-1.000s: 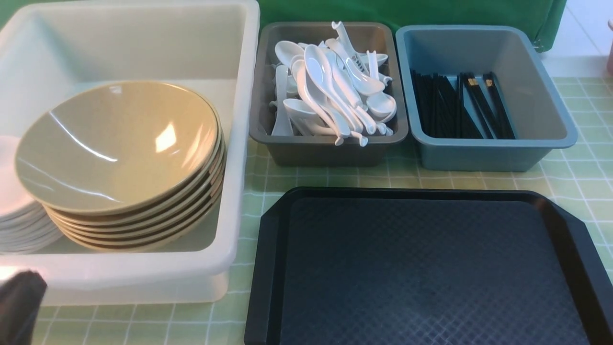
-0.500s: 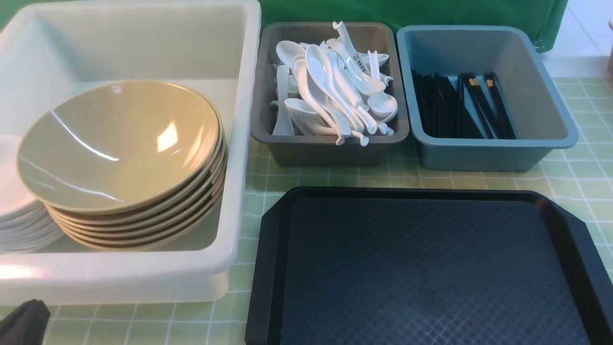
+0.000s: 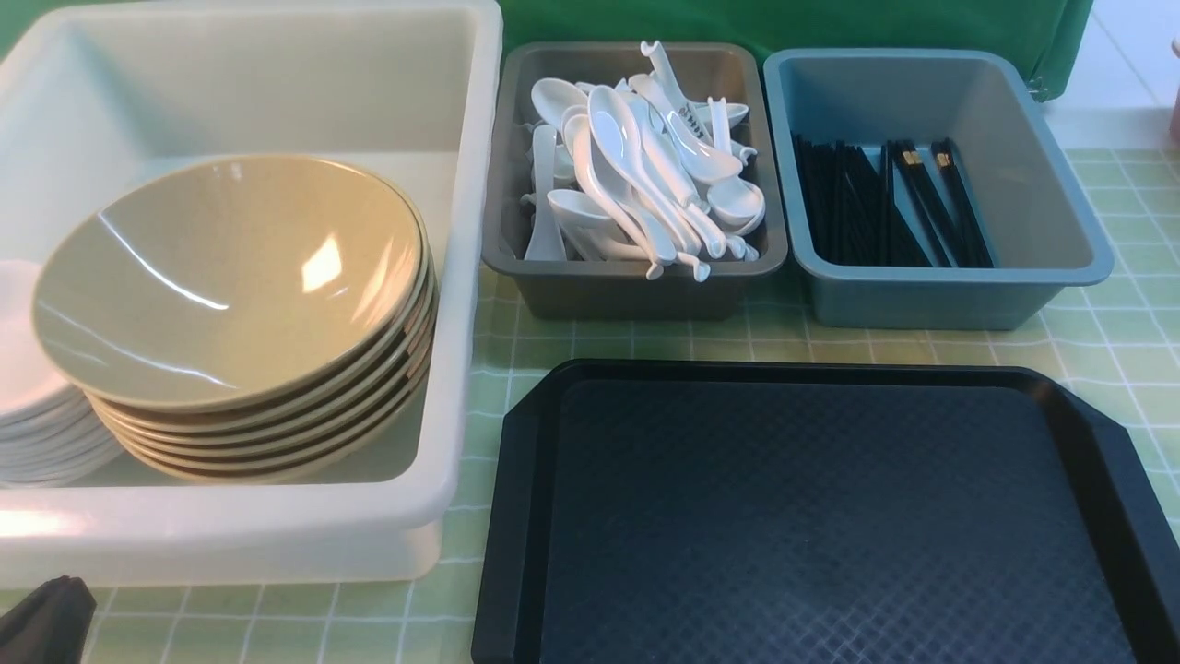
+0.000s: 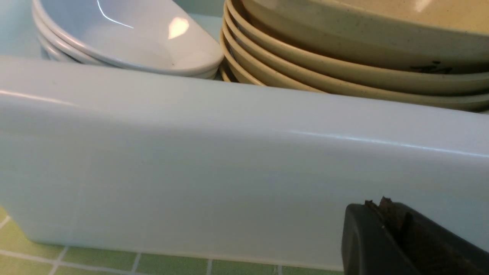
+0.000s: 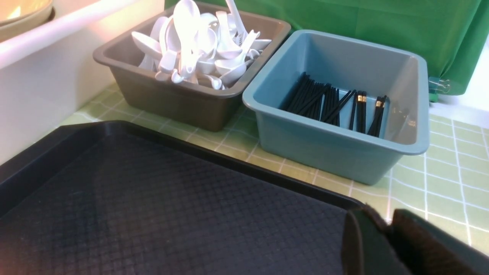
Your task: On green table put chopsticks spoon bowls plates into blue grey white boxes.
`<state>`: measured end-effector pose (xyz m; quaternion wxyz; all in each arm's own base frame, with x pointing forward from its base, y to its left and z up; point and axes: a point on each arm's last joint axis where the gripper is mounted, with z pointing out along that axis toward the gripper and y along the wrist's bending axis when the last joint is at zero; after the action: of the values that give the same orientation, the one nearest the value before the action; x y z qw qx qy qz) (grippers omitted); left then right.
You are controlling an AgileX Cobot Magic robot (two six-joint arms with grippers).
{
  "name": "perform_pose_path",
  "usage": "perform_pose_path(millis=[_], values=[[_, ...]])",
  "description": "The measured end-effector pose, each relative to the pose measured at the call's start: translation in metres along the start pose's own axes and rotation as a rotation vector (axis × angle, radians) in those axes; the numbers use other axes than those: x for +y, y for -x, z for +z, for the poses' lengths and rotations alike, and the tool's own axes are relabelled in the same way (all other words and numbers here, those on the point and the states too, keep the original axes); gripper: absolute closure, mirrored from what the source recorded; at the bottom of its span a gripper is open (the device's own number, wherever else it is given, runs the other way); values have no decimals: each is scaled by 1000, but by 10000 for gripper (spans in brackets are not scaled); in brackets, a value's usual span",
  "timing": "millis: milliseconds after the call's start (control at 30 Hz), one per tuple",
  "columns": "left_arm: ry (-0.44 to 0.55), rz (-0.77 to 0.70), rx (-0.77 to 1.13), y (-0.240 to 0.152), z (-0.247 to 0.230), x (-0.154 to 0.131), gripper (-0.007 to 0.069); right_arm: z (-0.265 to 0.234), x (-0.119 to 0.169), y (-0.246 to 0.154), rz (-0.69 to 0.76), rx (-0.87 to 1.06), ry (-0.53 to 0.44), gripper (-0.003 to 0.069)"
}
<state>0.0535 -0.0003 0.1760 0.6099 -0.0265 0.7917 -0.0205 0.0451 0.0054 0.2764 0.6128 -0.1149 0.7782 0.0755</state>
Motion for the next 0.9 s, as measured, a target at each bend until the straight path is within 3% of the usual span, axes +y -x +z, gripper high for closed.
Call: perform_pose_path(millis=[167, 400, 567, 900], values=[[0, 0, -3, 0, 0, 0, 627, 0, -1, 0, 3, 0, -12, 539], [0, 1, -3, 0, 0, 0, 627, -3, -12, -2, 62, 12, -262, 531], [0, 2, -4, 0, 0, 0, 627, -6, -16, -9, 115, 85, -367, 527], [0, 2, -6, 0, 0, 0, 627, 4, -10, -43, 32, 147, -338, 516]])
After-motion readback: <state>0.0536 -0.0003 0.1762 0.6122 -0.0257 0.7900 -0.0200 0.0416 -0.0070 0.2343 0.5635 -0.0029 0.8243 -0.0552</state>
